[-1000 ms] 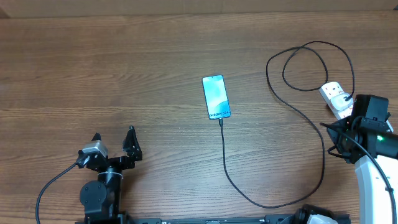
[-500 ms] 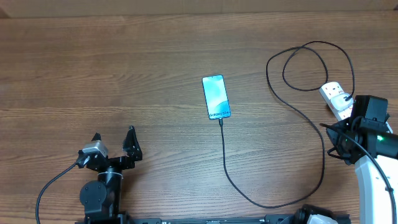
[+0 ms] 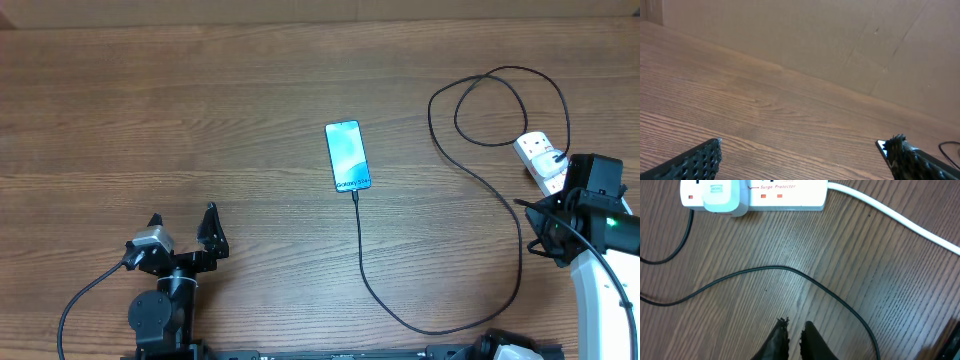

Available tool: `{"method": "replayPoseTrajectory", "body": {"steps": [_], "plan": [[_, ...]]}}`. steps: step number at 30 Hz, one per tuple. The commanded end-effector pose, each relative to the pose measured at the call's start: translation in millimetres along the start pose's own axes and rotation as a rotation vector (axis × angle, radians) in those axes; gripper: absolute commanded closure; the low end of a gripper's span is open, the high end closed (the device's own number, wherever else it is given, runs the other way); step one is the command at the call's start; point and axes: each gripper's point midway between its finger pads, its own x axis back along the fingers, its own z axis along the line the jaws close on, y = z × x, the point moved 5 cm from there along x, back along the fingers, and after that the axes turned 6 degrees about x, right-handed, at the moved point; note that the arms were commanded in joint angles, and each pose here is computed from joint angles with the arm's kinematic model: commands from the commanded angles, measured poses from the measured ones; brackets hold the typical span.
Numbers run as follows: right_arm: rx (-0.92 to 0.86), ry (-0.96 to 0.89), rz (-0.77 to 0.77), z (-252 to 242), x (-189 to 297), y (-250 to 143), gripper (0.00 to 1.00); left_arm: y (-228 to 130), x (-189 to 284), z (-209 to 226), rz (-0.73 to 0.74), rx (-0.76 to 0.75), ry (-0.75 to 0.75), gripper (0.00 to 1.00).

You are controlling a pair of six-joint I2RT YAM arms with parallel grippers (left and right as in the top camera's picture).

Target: Plug charger to phone and switch on socket

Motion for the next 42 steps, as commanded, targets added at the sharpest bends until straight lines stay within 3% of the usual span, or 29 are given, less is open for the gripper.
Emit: {"method": "replayPoseTrajectory", "body": {"steps": [1,6,10,18,30,42], "plan": [[-0.002,-0.004,-0.025,-0.2,3.9,6.4,0.86,-0.3,0.2,2.3,-0.006,0.010,0.011,0.00],[-0.003,-0.009,-0.031,-0.7,3.9,7.2,0.83,-0.3,0.2,2.3,-0.006,0.010,0.011,0.01],[-0.005,-0.014,-0.044,-1.0,3.8,9.3,0.96,-0.3,0.2,2.3,-0.006,0.010,0.011,0.00],[-0.026,0.006,-0.100,16.5,-12.7,28.4,0.96,-0.3,0.2,2.3,-0.006,0.010,0.011,0.00],[-0.142,-0.113,-0.084,12.5,-77.6,56.9,0.96,-0.3,0.2,2.3,-0.006,0.010,0.011,0.01],[-0.310,0.008,-0.243,21.5,-91.4,103.6,0.96,-0.3,0.2,2.3,-0.006,0.010,0.011,0.00]]}}
